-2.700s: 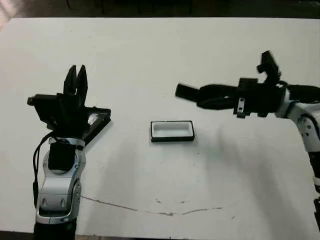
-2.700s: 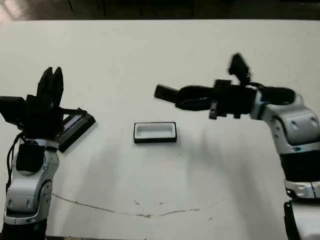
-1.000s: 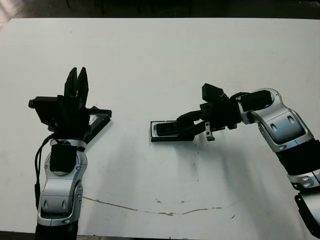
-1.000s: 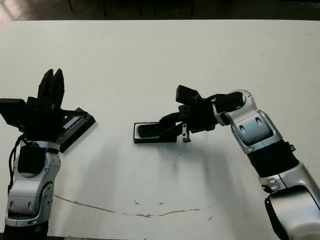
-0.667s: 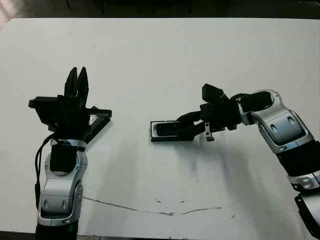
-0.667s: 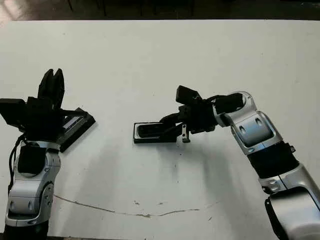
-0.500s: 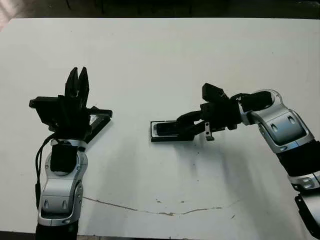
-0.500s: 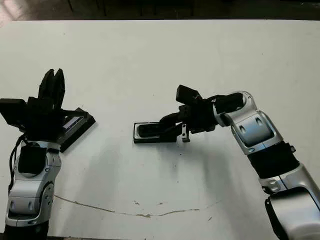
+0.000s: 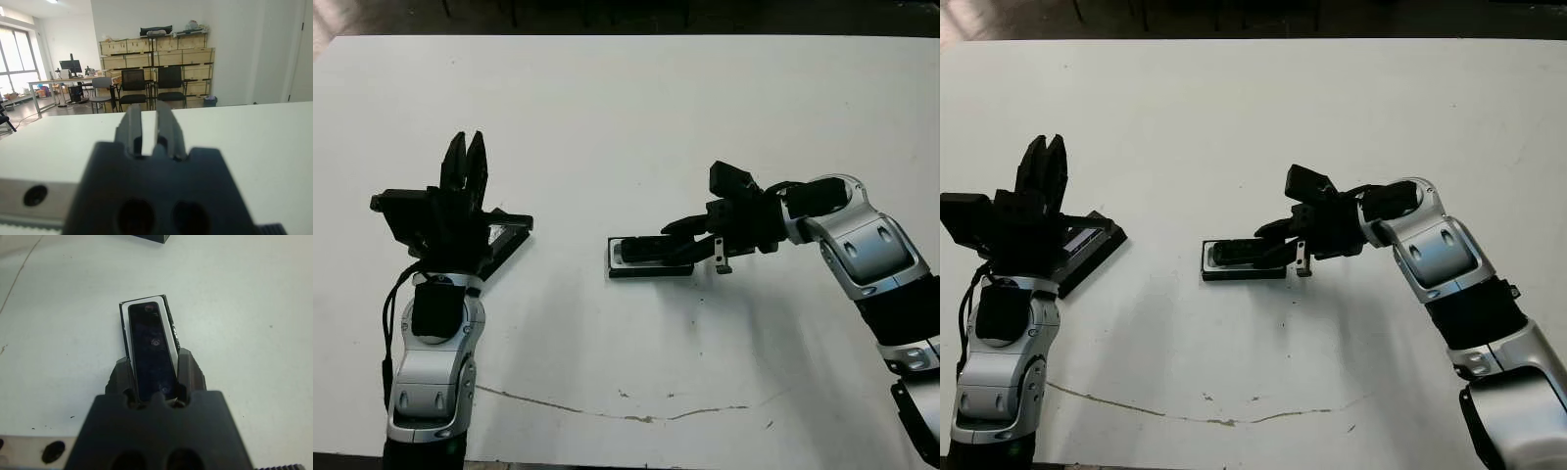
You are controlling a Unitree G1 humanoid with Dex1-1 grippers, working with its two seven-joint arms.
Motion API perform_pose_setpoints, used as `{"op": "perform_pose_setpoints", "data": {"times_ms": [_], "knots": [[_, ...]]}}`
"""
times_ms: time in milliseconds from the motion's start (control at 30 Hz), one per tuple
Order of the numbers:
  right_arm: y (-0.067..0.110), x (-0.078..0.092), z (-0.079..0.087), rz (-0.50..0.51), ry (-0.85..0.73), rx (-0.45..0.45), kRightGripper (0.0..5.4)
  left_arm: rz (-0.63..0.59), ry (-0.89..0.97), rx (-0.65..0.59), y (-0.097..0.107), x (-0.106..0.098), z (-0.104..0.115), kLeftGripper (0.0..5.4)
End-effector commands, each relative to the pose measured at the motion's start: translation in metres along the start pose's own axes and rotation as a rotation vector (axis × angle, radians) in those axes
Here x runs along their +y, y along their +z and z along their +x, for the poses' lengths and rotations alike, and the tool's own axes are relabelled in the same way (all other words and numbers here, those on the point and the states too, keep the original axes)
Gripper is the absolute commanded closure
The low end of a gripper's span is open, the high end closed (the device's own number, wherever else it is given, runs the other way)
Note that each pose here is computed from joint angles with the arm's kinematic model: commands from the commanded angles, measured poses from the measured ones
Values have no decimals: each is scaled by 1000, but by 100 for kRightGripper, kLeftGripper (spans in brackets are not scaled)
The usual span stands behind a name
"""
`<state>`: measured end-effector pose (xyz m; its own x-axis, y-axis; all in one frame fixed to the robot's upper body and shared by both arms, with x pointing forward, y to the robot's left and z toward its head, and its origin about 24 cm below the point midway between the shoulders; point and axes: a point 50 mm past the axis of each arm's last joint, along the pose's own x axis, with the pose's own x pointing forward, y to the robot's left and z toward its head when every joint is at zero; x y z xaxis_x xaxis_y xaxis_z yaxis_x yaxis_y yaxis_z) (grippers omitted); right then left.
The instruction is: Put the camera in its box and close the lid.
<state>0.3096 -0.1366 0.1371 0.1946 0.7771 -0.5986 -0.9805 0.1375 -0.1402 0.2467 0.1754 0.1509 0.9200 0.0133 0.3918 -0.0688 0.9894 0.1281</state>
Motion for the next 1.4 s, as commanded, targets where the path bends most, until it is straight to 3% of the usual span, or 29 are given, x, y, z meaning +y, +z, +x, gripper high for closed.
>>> {"op": "perform_pose_setpoints", "data": {"times_ms": [33, 567, 1400], "knots": [[-4, -2, -3, 12, -19, 26, 521, 14, 4, 44, -8, 2, -4, 540], [-2, -1, -3, -9, 5, 71, 522, 9, 6, 45, -8, 0, -5, 540], [7, 4, 17, -86, 51, 82, 522, -31, 22, 50, -12, -3, -12, 540]]}}
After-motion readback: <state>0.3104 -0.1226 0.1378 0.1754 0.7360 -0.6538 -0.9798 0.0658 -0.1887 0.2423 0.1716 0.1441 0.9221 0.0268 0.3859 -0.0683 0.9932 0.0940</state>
